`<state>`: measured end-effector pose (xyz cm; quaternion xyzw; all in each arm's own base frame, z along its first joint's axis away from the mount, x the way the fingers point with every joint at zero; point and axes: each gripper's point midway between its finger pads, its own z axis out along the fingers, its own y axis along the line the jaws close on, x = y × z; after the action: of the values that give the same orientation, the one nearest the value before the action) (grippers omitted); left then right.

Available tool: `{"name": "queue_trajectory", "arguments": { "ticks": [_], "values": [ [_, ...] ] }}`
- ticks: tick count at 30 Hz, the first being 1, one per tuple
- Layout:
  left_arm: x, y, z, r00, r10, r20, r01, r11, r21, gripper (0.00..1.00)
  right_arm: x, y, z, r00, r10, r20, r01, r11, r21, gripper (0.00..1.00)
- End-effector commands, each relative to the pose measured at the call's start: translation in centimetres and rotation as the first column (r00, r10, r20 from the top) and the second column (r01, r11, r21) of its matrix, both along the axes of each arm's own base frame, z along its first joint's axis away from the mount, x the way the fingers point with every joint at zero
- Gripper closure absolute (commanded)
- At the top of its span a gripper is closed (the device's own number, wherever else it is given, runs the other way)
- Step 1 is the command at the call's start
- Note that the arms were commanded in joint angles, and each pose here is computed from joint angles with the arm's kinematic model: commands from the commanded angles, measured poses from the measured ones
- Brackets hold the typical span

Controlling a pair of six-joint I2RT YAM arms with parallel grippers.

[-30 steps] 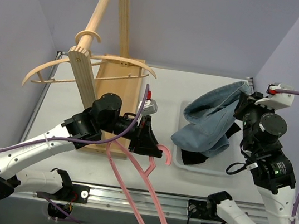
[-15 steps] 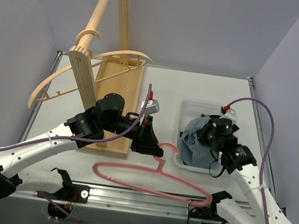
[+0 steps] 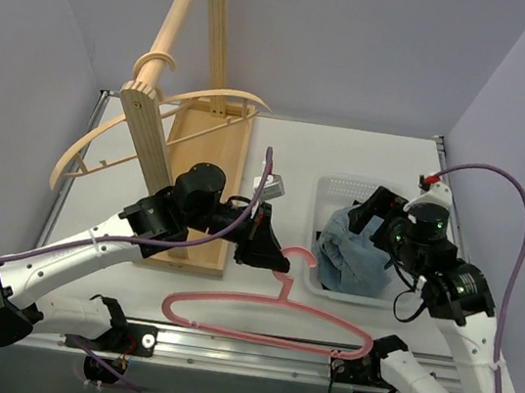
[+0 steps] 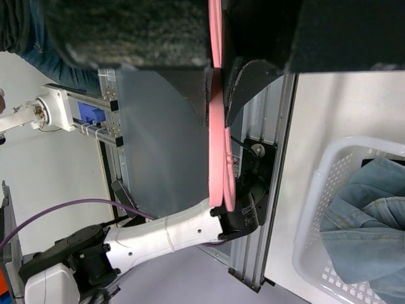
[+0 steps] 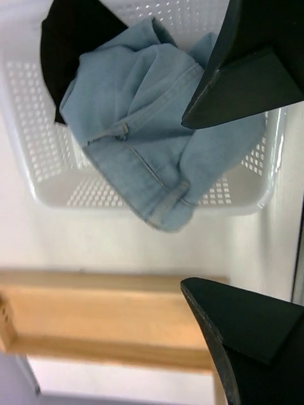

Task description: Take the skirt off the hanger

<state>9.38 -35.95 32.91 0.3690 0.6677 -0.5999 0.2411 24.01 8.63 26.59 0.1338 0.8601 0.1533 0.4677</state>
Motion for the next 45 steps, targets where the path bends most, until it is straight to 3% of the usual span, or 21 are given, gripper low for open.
{"name": "queue_trajectory", "arguments": {
  "ticks": [1,8,15,18,25,32,45],
  "values": [
    [0.2,-0.1,2.9,0.998,0.009,0.068,-0.005,0.998,-0.059,0.98,-3.7,0.8,3.7,0.982,0.165,0.091,-0.167,0.986,0.016,0.00],
    [0.2,1.2,5.4,0.993,0.047,0.106,-0.041,0.998,-0.057,0.98,-11.3,3.7,5.0,0.897,0.396,0.196,-0.430,0.884,0.180,0.00],
    [2.4,2.6,9.9,0.957,0.193,0.218,-0.176,0.980,-0.096,0.98,-15.9,2.0,6.8,0.887,0.344,0.309,-0.425,0.870,0.251,0.03],
    [3.5,2.8,11.4,0.940,0.248,0.233,-0.225,0.967,-0.124,0.98,-16.9,0.5,6.5,0.916,0.270,0.296,-0.353,0.894,0.276,0.06],
    [4.9,2.5,13.9,0.919,0.303,0.253,-0.267,0.949,-0.168,0.98,-16.8,-2.8,4.2,0.971,0.131,0.200,-0.174,0.962,0.213,0.09],
    [4.8,2.5,14.4,0.921,0.297,0.252,-0.260,0.950,-0.172,0.98,-15.0,-5.0,5.1,0.972,0.000,0.235,-0.041,0.985,0.168,0.10],
    [5.0,1.8,15.5,0.933,0.287,0.218,-0.244,0.948,-0.203,0.98,-11.0,-5.4,5.1,0.960,-0.084,0.266,0.049,0.990,0.135,0.21]
  ]
}}
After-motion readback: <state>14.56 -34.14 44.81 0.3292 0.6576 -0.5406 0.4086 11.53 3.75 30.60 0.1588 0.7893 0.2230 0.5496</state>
